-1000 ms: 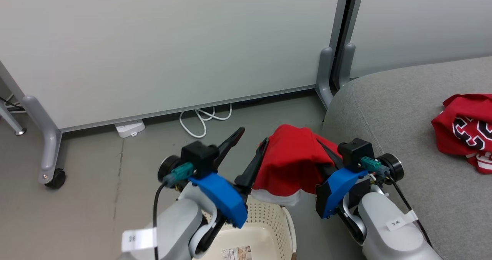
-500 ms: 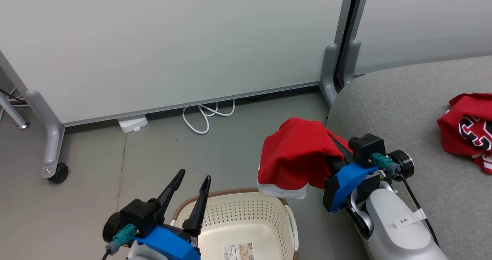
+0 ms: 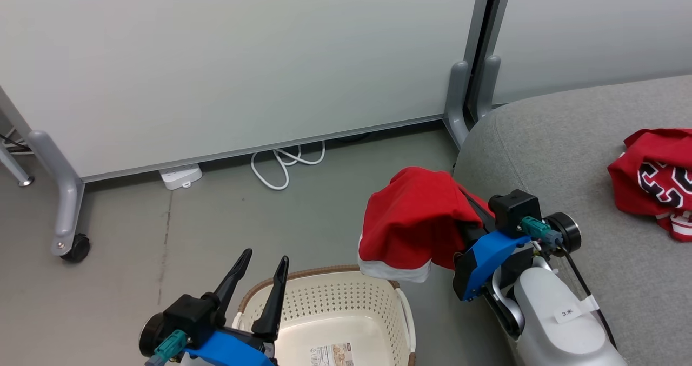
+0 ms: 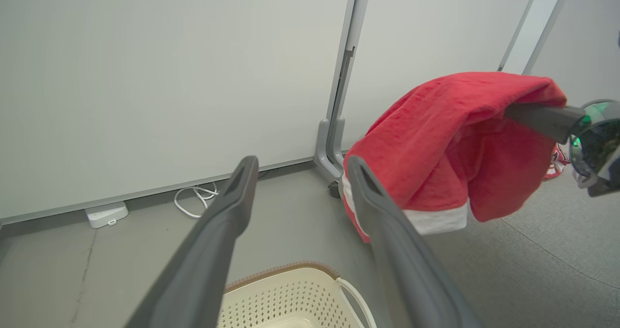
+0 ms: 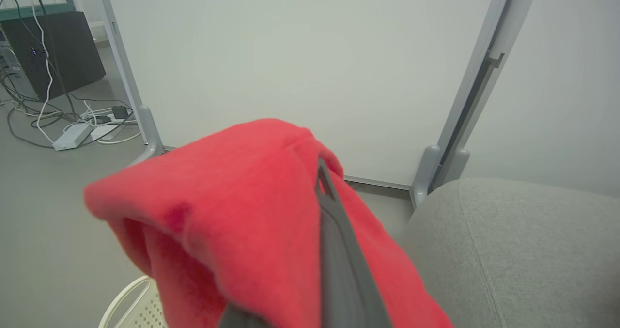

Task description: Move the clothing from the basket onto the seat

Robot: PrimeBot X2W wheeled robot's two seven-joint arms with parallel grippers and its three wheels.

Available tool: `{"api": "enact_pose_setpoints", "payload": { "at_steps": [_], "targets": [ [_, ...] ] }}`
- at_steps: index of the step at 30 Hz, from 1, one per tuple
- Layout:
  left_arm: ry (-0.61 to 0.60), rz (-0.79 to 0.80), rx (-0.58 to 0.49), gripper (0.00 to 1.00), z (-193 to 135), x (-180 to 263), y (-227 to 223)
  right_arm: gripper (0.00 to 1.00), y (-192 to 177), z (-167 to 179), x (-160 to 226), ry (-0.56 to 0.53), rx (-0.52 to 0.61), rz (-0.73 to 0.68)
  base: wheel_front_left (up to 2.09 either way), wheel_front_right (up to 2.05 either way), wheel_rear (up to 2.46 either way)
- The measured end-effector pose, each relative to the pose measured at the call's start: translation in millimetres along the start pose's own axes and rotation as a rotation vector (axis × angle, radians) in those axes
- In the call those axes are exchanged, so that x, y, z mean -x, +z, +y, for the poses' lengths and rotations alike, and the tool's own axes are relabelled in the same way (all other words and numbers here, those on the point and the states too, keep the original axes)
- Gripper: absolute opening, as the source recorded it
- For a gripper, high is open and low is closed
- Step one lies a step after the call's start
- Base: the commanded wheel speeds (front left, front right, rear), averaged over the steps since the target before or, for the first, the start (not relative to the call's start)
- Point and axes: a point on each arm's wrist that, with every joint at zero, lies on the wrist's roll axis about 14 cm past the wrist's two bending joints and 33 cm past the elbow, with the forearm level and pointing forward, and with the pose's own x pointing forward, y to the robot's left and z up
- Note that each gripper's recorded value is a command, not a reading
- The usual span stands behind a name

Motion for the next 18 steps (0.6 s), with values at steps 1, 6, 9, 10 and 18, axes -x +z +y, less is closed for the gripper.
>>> {"api": "enact_pose_setpoints", "payload": {
  "at_steps": [1, 6, 9, 10, 18],
  "targets": [
    [-0.003, 0.001, -0.002, 1.00, -0.8, -0.9, -0.2, 0.00, 0.2, -1.0, 1.0, -0.003, 0.000, -0.001, 0.00, 0.00, 0.00],
    [-0.047, 0.001, -0.004, 1.00, -12.6, -10.0, -0.4, 0.00, -0.2, -14.4, 9.7, -0.041, -0.004, -0.001, 0.00, 0.00, 0.00],
    [-0.086, 0.007, 0.001, 1.00, -23.4, -17.6, -2.5, 0.00, -2.2, -26.5, 18.4, -0.076, -0.005, 0.003, 0.00, 0.00, 0.00],
    [-0.103, 0.011, 0.003, 1.00, -28.1, -20.3, -3.7, 0.00, -3.0, -31.3, 21.9, -0.091, -0.006, 0.005, 0.00, 0.00, 0.00],
    [-0.253, 0.042, 0.012, 1.00, -70.4, -43.6, -13.4, 0.00, -14.0, -71.0, 58.9, -0.222, -0.022, 0.029, 0.00, 0.00, 0.00]
  ]
}}
